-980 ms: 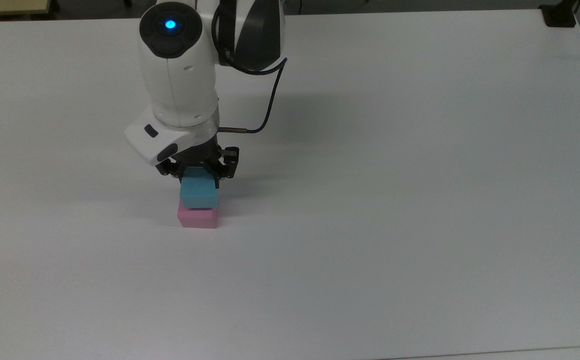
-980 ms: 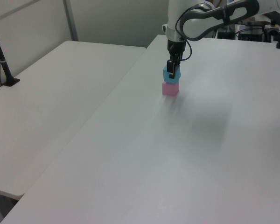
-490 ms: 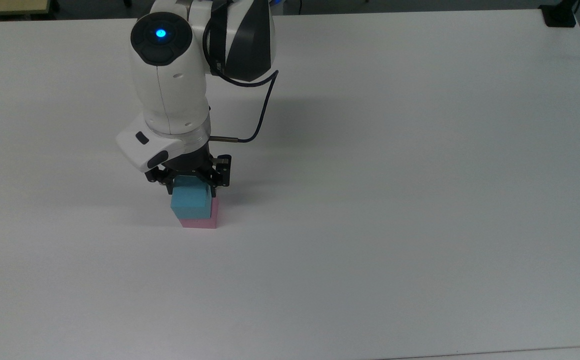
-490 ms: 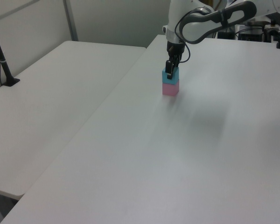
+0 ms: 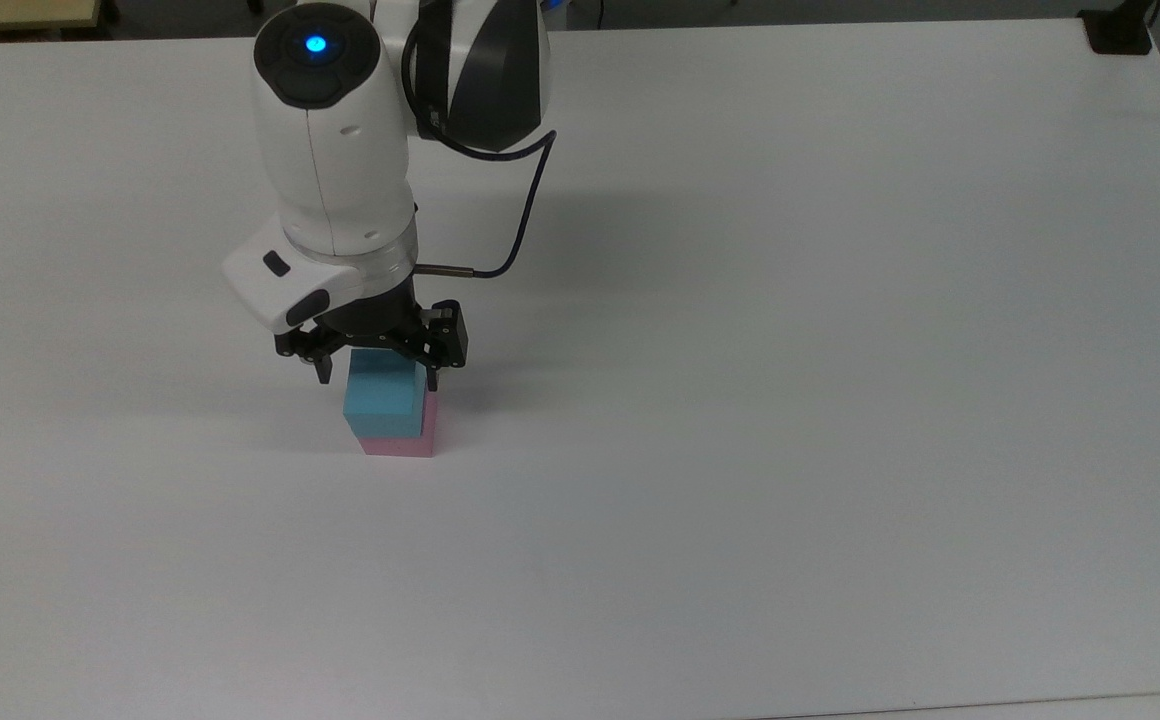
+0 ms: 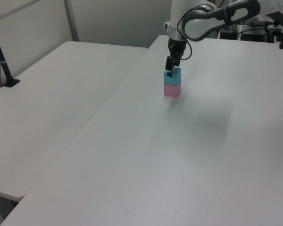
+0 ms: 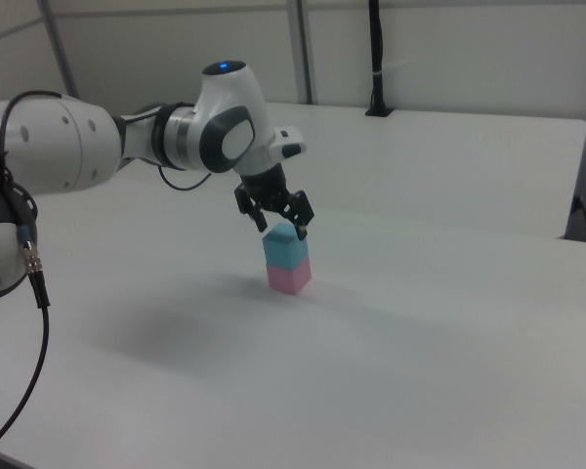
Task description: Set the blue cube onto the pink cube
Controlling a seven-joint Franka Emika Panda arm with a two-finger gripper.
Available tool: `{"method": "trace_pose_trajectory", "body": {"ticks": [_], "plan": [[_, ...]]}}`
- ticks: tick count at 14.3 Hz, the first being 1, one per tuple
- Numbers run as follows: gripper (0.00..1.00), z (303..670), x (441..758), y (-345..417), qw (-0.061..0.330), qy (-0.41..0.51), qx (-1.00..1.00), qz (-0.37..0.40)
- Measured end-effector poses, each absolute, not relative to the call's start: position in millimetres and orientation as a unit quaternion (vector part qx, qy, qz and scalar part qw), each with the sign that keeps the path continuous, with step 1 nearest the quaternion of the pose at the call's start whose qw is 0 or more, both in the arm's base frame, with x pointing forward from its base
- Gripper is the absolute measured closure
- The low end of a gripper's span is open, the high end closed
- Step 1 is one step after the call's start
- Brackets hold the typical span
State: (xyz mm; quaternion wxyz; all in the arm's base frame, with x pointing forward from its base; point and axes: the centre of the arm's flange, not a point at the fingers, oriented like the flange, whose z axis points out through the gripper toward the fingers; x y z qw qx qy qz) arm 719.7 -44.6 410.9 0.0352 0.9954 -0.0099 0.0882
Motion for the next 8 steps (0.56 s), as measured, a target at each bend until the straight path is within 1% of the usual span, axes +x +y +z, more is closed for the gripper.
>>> {"method": "trace_pose_trajectory", "body": {"ticks": [2, 4, 5, 8], "plan": [[0.00, 436.3, 716.7, -41.1, 0.033, -0.022, 0.994, 0.102], [0.00, 476.5, 700.9, -26.2, 0.029, -0.042, 0.994, 0.093], [0.00, 510.7, 682.5, -9.8, 0.027, -0.051, 0.995, 0.079], [0.00, 562.2, 642.5, 15.1, 0.027, -0.047, 0.998, 0.041]]}}
